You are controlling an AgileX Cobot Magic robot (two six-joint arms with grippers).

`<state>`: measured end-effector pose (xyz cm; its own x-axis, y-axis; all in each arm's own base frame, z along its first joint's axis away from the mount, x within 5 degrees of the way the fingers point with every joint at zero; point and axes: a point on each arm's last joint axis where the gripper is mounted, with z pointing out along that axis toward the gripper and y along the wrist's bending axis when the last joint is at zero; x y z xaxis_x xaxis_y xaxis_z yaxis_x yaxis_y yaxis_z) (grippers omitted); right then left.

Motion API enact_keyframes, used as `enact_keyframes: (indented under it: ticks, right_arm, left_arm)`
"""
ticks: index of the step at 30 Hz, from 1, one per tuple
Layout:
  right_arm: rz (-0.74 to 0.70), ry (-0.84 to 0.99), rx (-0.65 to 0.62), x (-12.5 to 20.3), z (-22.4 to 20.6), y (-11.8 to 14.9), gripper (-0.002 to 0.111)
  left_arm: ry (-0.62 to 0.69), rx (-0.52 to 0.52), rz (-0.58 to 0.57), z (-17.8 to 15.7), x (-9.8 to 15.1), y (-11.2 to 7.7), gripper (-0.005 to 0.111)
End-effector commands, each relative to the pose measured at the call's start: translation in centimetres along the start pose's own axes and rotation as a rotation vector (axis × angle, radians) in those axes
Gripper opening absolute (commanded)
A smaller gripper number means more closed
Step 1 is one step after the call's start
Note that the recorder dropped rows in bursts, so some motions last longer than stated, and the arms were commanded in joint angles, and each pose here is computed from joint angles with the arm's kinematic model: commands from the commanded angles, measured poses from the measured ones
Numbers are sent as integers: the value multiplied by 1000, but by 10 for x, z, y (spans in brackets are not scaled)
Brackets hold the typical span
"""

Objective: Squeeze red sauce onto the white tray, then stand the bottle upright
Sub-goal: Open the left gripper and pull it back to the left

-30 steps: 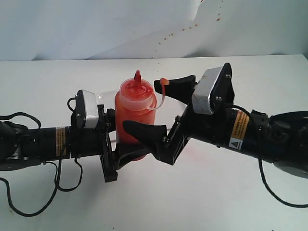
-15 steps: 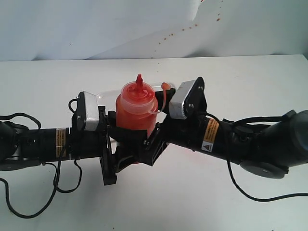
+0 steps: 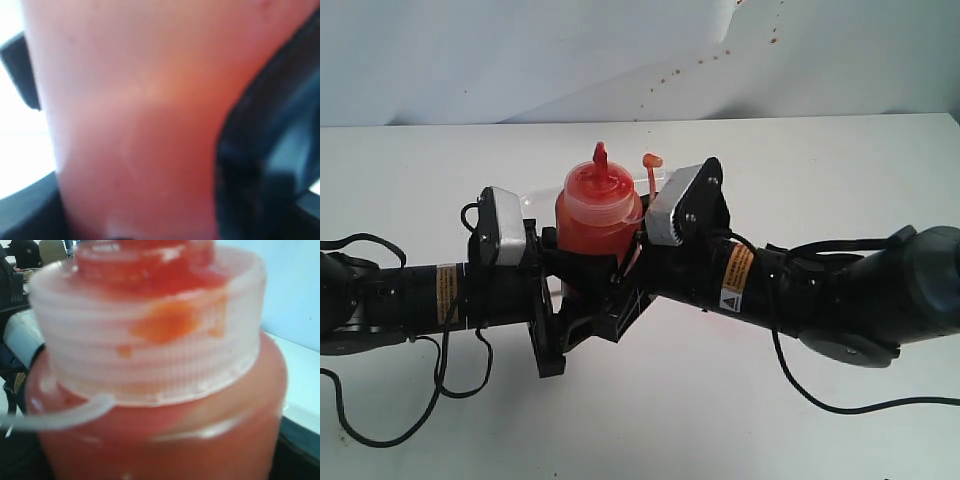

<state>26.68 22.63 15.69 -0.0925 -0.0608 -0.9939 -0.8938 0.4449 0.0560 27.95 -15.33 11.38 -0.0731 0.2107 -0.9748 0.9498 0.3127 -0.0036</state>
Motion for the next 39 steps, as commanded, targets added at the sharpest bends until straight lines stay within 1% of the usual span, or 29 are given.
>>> enact_keyframes:
  ticks: [1, 4, 5, 6, 7, 8, 15, 19, 23, 26, 28, 30, 31, 32, 33, 36, 38, 39]
  right_arm:
    - [27, 39, 27, 4, 0, -2, 0]
    - [25, 39, 27, 4, 0, -2, 0]
    - [23, 37, 27, 4, 0, -2, 0]
    - [22, 37, 27, 4, 0, -2, 0]
    - [21, 37, 28, 4, 0, -2, 0]
    - [22, 35, 33, 3, 0, -2, 0]
    - [32, 44, 65, 4, 0, -5, 0]
    - [61, 80, 140, 8, -2, -12, 0]
    - [30, 103, 188, 10, -6, -22, 0]
    - [37, 101, 226, 9, -14, -33, 0]
    - [57, 99, 253, 9, -21, -40, 0]
    - [92, 99, 260, 10, -25, -42, 0]
    - [93, 93, 249, 10, -25, -41, 0]
    - [68, 103, 212, 10, -24, -38, 0]
    - [31, 107, 152, 10, -23, -32, 0]
    - [-61, 95, -34, 9, -22, -16, 0]
    - [-54, 84, -96, 8, -22, -10, 0]
    - [-35, 83, -108, 8, -22, -9, 0]
  left_arm:
    - [-81, -47, -5, 1, -10, 6, 21]
    - [-91, -75, -21, 0, -11, 8, 58]
    - [-91, -75, -22, 0, -11, 8, 80]
    - [-91, -76, -28, 0, -11, 8, 94]
    - [-92, -75, -56, 0, -11, 8, 105]
    - [-93, -74, -76, 0, -11, 8, 104]
    - [-90, -68, -70, 0, -11, 8, 104]
    - [-33, -30, -38, -5, -5, 8, 104]
    - [-32, -61, -43, -21, -5, 19, 104]
    - [-29, -79, -32, -38, -6, 29, 104]
    - [-42, -90, -28, -49, -5, 34, 104]
    - [-40, -133, -36, -61, -2, 43, 104]
    - [-40, -153, -40, -66, -1, 46, 104]
    - [-41, -180, -46, -73, 0, 51, 104]
    - [-43, -207, -59, -80, 2, 55, 104]
    - [-66, -298, -152, -99, 5, 67, 104]
    - [-74, -335, -186, -107, 7, 72, 104]
    - [-74, -345, -194, -110, 9, 73, 104]
